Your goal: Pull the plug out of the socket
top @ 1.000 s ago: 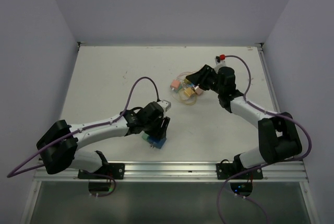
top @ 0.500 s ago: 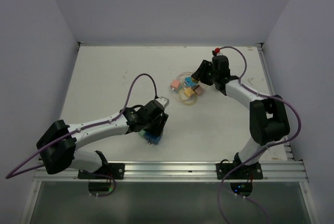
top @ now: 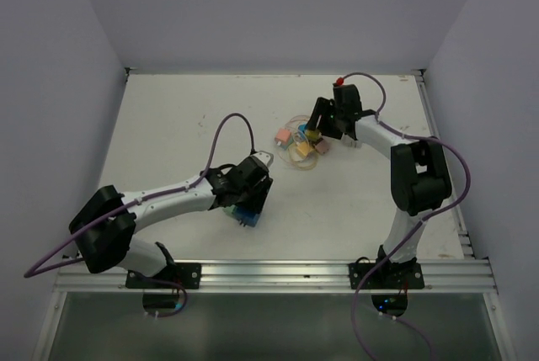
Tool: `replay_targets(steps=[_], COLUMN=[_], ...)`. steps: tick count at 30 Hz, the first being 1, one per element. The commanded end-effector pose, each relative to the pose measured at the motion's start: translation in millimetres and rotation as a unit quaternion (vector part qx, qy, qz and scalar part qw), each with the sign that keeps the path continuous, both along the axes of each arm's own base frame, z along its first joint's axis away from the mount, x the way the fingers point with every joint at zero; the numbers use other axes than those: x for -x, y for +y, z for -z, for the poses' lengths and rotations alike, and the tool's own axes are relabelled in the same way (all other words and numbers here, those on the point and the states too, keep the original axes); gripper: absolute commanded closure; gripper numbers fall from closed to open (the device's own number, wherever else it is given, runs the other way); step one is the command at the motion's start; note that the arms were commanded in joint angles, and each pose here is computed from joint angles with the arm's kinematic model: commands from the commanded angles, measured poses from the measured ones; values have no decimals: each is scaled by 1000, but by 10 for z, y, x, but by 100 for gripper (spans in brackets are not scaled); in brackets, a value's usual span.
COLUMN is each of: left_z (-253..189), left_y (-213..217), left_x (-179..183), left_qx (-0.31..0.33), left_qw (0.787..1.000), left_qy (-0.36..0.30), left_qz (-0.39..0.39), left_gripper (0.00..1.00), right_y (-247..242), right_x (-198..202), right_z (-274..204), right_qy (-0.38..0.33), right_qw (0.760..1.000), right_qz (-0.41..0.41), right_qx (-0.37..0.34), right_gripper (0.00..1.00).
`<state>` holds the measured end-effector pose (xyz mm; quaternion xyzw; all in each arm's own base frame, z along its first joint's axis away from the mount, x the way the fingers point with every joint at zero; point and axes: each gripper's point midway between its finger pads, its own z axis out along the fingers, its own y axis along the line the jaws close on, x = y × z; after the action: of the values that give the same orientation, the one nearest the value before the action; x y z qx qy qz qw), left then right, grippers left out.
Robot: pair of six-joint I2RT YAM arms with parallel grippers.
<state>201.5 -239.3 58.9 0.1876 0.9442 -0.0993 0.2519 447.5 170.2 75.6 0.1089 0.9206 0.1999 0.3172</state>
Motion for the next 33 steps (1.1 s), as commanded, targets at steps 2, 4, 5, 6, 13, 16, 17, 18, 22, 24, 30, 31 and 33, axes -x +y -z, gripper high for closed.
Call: replay_targets(steps=[2, 4, 5, 6, 13, 16, 17, 18, 22, 24, 30, 31, 33], left_z=[-174, -183, -160, -178, -224, -202, -173, -174, -115, -79, -89, -118, -216], left_y=[-204, -229, -239, -262, -325, -343, -349, -365, -408, -415, -515, -530, -546], left_x=[-260, -290, -292, -310, -402, -448, -461, -482, -543, -576, -630, -641, -686], left_qx=[29, 30, 29, 32, 34, 29, 27, 27, 18, 14, 24, 27, 33], left_qw=[999, 999, 999, 999, 998, 998, 998, 998, 998, 997, 997, 997, 996], left_qy=[-35, -37, -34, -36, -43, -46, -44, -46, -45, -45, -42, -44, -52], left_qz=[-13, -14, -13, -14, -26, -32, -36, -38, -46, -53, -62, -64, -70], left_gripper=[100, 100, 100, 100, 82, 73, 72, 71, 68, 64, 32, 28, 18], right_y=[10, -6, -22, -39, -100, -169, -173, -171, -175, -171, -136, -110, -78], right_x=[-58, -25, -1, 17, 357, 612, 667, 711, 1022, 1138, 1462, 1499, 1578], right_z=[-310, -390, -504, -568, -1054, -1054, -1069, -1120, -1048, -1118, -1027, -1016, -999], right_qy=[-32, -39, -50, -56, -118, -126, -130, -141, -142, -154, -155, -154, -154], right_qw=[999, 999, 999, 998, 993, 992, 991, 989, 988, 986, 983, 983, 982], right_qz=[-15, -18, -17, -17, -26, -22, -23, -25, -44, -52, -81, -86, -93], right_qx=[6, 8, 8, 8, -9, -17, -21, -27, -38, -47, -57, -59, -62], right_gripper=[26, 19, 18, 18, 16, 15, 15, 15, 14, 14, 11, 10, 9])
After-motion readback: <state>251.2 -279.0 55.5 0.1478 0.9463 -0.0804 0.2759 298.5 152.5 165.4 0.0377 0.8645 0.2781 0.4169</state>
